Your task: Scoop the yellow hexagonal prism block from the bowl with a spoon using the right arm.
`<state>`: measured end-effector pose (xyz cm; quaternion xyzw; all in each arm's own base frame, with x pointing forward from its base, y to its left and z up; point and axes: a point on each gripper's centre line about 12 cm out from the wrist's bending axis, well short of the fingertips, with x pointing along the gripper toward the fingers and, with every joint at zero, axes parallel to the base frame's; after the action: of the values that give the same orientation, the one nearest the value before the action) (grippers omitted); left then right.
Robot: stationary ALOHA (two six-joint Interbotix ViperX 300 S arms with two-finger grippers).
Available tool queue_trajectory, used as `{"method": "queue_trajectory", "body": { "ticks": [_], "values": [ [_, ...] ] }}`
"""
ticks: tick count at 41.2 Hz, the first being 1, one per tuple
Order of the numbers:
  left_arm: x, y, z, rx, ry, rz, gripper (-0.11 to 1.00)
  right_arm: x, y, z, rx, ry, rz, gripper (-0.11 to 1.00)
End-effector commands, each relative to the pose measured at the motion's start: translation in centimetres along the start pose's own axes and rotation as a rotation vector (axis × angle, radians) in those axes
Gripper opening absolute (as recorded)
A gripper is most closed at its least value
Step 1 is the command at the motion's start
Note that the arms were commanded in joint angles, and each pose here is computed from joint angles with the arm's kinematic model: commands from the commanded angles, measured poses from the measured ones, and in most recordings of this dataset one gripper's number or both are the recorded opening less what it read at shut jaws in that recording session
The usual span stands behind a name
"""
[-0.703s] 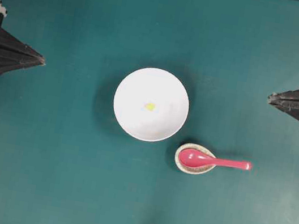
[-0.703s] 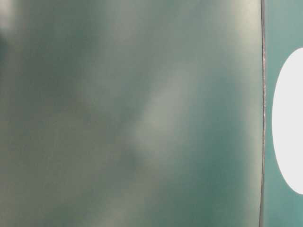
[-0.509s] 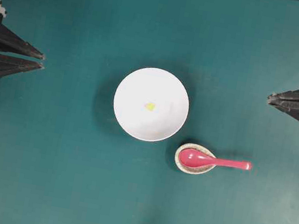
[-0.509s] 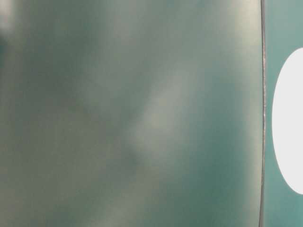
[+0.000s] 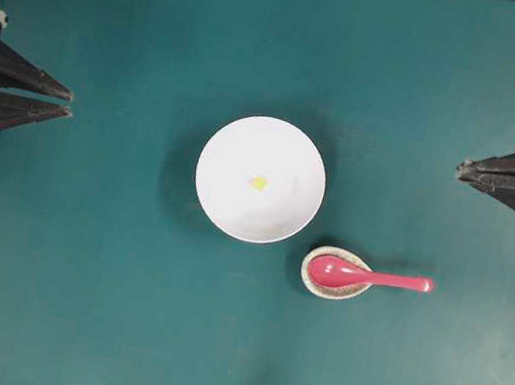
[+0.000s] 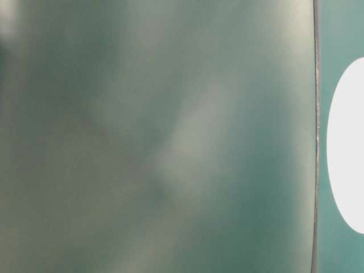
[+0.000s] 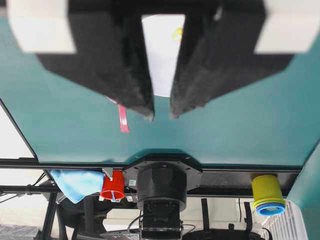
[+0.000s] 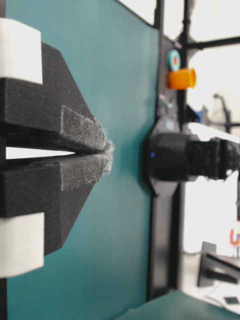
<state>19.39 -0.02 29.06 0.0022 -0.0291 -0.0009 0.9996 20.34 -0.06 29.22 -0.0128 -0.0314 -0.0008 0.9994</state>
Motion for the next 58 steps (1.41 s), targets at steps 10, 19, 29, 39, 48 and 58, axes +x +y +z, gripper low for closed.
{"method": "queue_trajectory", "body": {
  "ticks": [10, 19, 29, 39, 48, 58],
  "values": [
    [0.3, 0.0, 1.1, 0.002, -0.028, 0.000, 0.19, 0.5, 0.0, 0.7, 0.009, -0.012, -0.001, 0.27],
    [0.2, 0.0, 1.1, 0.000, -0.029, 0.000, 0.19, 1.4, 0.0, -1.3, 0.020, 0.066, 0.000, 0.43],
    [0.3, 0.0, 1.1, 0.002, -0.025, 0.000, 0.19, 3.0, 0.1, -4.3, 0.110, 0.153, -0.010, 0.44],
    [0.3, 0.0, 1.0, 0.002, -0.021, 0.001, 0.19, 4.8, 1.3, -8.0, 0.154, 0.253, 0.025, 0.44],
    [0.2, 0.0, 0.9, 0.002, -0.014, 0.001, 0.19, 4.9, 2.5, -11.3, 0.204, 0.306, 0.032, 0.44],
    [0.3, 0.0, 0.9, 0.000, -0.011, 0.000, 0.19, 3.3, 3.8, -13.9, 0.255, 0.293, 0.030, 0.44]
  ]
}}
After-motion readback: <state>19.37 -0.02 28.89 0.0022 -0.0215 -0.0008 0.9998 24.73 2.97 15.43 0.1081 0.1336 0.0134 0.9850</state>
